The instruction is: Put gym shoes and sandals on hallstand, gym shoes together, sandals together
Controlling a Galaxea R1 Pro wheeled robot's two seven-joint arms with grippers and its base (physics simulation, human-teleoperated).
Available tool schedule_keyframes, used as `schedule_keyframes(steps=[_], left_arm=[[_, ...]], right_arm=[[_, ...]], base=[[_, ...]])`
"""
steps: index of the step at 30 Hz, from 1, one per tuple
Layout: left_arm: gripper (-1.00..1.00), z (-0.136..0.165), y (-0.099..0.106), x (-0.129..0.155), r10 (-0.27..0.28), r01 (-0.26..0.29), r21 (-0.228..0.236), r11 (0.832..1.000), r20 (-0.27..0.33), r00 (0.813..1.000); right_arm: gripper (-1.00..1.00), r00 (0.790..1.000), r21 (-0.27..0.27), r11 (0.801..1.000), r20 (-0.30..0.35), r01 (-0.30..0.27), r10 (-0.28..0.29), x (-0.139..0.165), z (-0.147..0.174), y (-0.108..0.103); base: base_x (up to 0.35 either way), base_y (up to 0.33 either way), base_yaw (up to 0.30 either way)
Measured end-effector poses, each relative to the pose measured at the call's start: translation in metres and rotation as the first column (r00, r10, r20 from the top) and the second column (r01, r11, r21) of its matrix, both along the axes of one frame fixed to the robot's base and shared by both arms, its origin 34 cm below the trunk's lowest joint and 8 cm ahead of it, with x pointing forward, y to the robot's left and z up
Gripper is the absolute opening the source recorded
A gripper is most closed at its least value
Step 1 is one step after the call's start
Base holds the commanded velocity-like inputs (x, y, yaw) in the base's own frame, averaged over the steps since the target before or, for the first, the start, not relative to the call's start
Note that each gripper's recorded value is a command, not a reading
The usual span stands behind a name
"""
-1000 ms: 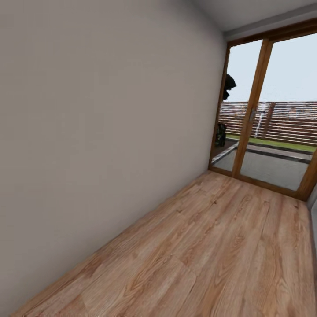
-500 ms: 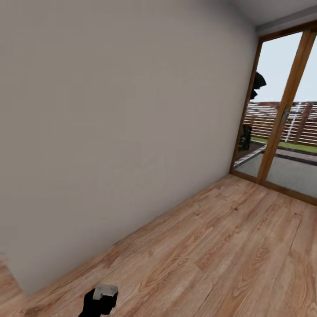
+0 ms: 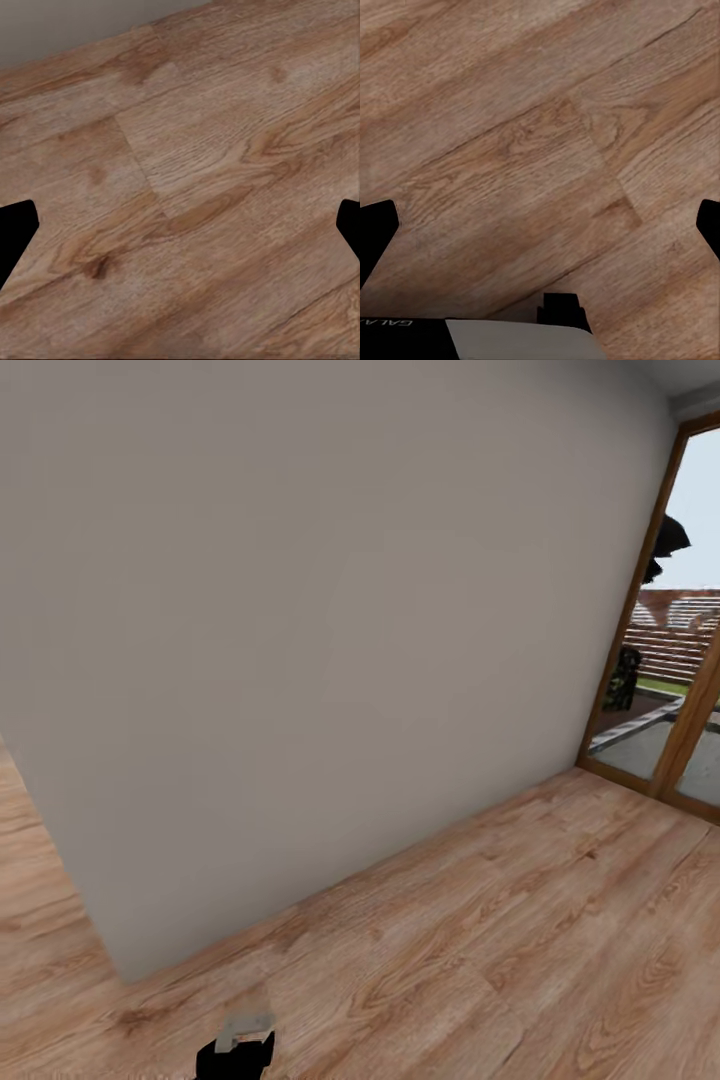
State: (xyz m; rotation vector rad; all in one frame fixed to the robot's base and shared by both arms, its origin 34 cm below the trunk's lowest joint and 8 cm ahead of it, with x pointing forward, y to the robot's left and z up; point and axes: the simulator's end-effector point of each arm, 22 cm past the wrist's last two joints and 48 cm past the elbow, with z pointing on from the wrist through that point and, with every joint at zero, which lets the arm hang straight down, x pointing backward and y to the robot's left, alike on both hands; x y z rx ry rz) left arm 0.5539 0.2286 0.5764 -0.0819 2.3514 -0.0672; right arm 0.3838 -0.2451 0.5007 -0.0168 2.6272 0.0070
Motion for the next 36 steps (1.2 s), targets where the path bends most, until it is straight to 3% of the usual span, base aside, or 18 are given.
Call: schedule_keyframes(steps=[8,36], left_arm=[[1.0,-0.0031,0.0112,-0.0027,0.003,-0.003,0.014,1.0,-0.007,1.0],[1.0,-0.0093,0.0109,-0.0086,0.004,-0.003,0.012,1.0,-0.022,1.0]], right_arm=[[1.0,1.0,-0.002,1.0,-0.003,0.001,-0.001,-0.0009,-0.0007,-0.0004],[1.0,1.0,-0.002,1.0,-0.014,0.001,-0.001,-0.0044,-0.0033,0.0002]], base=[[0.0,0.0,0.3],[0.051,-0.06,0.3]])
